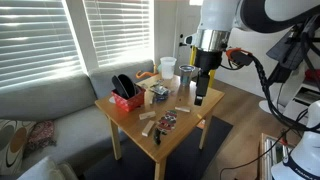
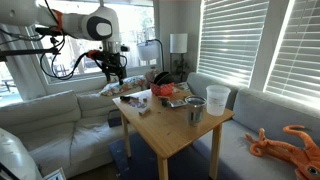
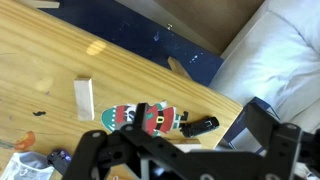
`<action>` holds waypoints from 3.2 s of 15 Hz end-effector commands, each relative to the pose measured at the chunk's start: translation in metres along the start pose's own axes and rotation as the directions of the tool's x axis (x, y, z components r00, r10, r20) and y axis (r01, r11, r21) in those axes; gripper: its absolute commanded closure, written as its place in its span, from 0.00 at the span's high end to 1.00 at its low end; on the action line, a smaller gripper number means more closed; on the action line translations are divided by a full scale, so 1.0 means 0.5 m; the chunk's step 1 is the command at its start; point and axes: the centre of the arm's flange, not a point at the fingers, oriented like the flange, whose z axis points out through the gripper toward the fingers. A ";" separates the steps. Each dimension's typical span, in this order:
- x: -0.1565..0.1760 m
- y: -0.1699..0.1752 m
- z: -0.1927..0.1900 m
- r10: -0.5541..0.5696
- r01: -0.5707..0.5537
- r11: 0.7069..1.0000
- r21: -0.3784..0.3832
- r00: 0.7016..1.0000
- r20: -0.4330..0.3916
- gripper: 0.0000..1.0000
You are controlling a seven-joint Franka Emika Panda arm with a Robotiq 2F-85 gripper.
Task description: Pick up a wooden block and put it in the frost cold cup
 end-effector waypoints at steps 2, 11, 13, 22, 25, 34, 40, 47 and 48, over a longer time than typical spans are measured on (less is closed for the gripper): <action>0.000 0.000 0.000 0.000 0.000 1.000 0.000 1.000 -0.001 1.00; 0.000 0.000 0.000 0.000 0.000 1.000 0.000 1.000 -0.001 1.00; 0.000 0.000 0.000 0.000 0.000 1.000 0.000 1.000 -0.001 1.00; -0.001 0.010 0.000 0.023 -0.023 1.000 -0.014 0.999 -0.023 1.00; -0.012 0.055 -0.009 0.109 -0.115 0.992 -0.047 0.988 -0.110 1.00; -0.017 0.167 0.047 0.156 -0.158 0.980 -0.125 0.987 -0.023 1.00; -0.023 0.179 0.059 0.144 -0.147 0.983 -0.110 0.989 -0.036 1.00; -0.025 0.227 0.113 0.168 -0.171 0.983 -0.065 0.984 -0.052 1.00; -0.027 0.236 0.121 0.173 -0.176 0.983 -0.057 0.984 -0.052 1.00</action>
